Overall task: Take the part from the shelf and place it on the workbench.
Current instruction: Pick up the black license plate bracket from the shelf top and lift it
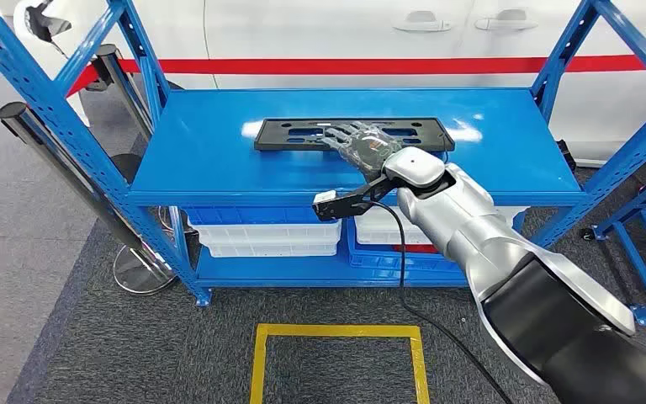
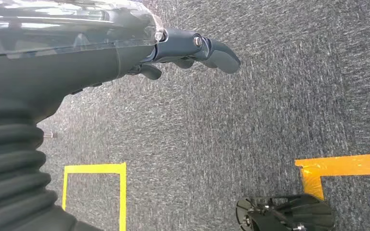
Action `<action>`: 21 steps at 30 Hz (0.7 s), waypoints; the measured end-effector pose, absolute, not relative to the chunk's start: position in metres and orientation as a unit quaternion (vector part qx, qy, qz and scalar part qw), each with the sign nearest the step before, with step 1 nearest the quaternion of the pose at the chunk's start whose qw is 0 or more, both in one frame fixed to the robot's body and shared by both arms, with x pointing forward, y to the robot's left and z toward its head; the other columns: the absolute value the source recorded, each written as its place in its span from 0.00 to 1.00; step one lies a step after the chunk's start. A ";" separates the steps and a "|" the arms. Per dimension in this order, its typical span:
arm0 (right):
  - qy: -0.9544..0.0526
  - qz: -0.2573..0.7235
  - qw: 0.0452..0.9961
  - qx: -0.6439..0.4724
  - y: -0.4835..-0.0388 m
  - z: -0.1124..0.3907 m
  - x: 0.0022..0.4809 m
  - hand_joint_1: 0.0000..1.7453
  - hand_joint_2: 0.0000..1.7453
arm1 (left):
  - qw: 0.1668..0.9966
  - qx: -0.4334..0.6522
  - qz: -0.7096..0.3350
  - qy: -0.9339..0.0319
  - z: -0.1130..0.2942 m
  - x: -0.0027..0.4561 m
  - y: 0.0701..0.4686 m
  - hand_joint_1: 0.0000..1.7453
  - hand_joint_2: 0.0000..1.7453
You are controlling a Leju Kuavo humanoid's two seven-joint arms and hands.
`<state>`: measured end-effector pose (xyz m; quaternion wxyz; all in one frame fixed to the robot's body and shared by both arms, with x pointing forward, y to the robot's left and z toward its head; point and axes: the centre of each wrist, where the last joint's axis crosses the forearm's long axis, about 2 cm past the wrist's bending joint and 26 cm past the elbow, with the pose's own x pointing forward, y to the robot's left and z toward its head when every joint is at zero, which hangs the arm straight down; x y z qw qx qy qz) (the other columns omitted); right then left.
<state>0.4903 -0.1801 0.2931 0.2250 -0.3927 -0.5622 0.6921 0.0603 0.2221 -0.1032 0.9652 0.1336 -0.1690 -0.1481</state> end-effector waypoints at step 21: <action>-0.667 0.605 0.377 -0.215 -0.205 0.271 0.490 0.00 1.00 | 0.967 0.126 -0.155 -0.160 -0.103 0.063 0.222 0.00 1.00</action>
